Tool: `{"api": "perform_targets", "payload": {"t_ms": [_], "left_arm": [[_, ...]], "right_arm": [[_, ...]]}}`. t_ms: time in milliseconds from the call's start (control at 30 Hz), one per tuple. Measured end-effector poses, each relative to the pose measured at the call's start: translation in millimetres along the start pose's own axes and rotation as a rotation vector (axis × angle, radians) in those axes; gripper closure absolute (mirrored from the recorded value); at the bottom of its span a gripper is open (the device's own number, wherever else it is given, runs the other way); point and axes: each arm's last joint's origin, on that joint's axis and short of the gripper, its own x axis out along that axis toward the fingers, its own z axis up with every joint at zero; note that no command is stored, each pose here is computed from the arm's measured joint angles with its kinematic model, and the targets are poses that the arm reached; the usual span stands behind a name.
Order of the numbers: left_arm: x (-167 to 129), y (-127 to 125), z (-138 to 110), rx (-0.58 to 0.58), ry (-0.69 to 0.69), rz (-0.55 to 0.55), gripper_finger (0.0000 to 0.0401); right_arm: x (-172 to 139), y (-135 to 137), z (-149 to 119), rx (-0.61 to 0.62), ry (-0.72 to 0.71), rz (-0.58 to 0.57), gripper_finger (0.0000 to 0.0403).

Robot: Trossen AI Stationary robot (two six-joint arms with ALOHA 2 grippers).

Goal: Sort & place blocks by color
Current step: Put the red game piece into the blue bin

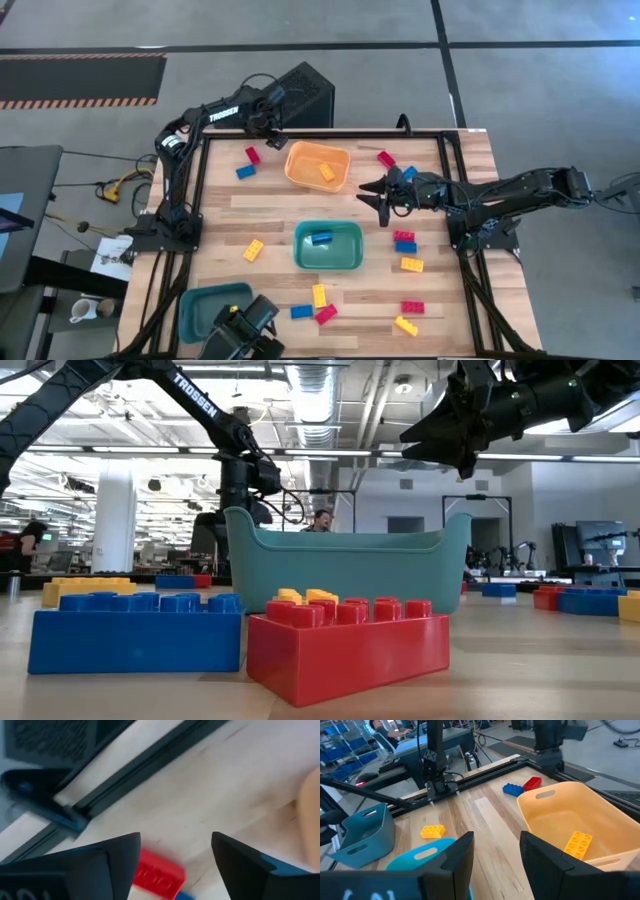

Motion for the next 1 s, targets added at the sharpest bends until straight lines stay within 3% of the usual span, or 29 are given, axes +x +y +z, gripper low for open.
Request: {"api": "perform_targets", "payload": {"t_ms": [400, 600, 733, 1000], "left_arm": [[-23, 12, -2, -0.023, -0.078, -0.04, 0.0156], [-24, 14, -32, -0.076, -0.199, -0.07, 0.0156], [-19, 17, -52, -0.196, -0.263, -0.092, 0.0156], [-13, 17, -65, -0.348, -0.219, -0.067, 0.0156]], "right_arm": [[-1, 6, -6, -0.004, 0.048, 0.018, 0.0221], [-1, 8, -7, -0.008, 0.05, 0.029, 0.0221], [-1, 8, -7, -0.009, 0.049, 0.029, 0.0221], [-1, 7, -5, -0.004, 0.031, 0.025, 0.0221]]}}
